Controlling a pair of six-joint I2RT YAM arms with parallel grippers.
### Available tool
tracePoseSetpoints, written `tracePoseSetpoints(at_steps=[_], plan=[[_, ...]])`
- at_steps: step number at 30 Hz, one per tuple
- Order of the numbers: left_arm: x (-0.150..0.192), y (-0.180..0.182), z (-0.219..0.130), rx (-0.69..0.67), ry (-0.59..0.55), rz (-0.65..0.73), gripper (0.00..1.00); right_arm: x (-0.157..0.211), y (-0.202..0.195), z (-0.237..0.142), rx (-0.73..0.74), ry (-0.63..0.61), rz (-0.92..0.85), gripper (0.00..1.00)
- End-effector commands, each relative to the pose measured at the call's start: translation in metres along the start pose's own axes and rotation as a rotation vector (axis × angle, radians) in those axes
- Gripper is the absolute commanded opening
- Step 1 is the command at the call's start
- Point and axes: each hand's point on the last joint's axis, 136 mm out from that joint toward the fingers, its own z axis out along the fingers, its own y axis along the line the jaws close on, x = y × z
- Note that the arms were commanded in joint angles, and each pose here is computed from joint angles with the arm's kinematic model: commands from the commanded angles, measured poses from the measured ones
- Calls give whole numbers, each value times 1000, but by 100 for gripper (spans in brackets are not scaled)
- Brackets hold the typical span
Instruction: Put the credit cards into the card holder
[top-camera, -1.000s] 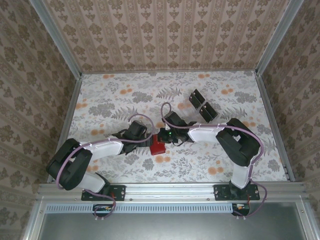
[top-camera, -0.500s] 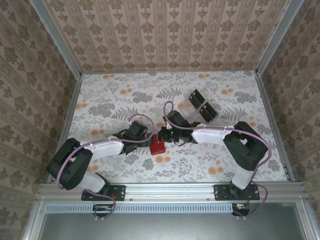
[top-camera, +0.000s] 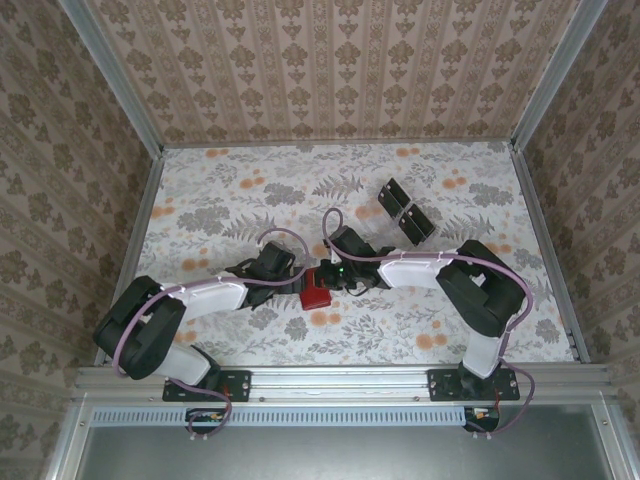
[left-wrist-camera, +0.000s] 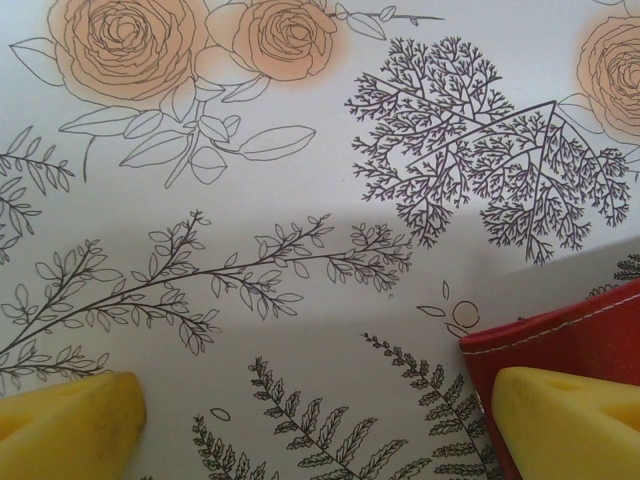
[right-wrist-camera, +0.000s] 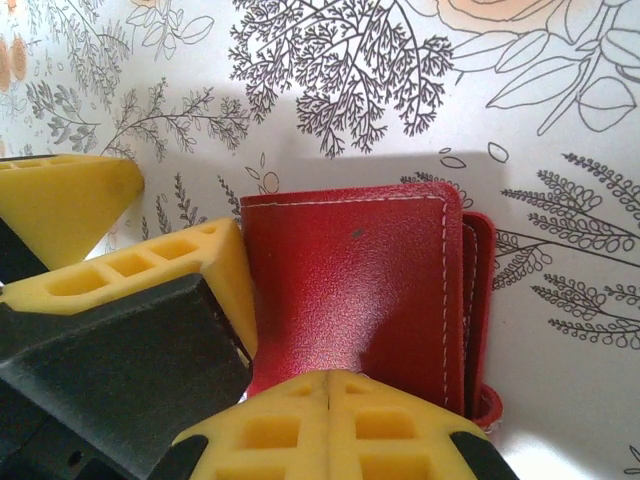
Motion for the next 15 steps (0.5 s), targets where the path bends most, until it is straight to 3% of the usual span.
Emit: tracePoseSetpoints(at_steps=[1,15], plan=[[25,-11,12,62,97,0,100,0,3,6,-4,11,5,0],[25,-10,11,61,97,2,100,9,-18,16,56,35,17,0]])
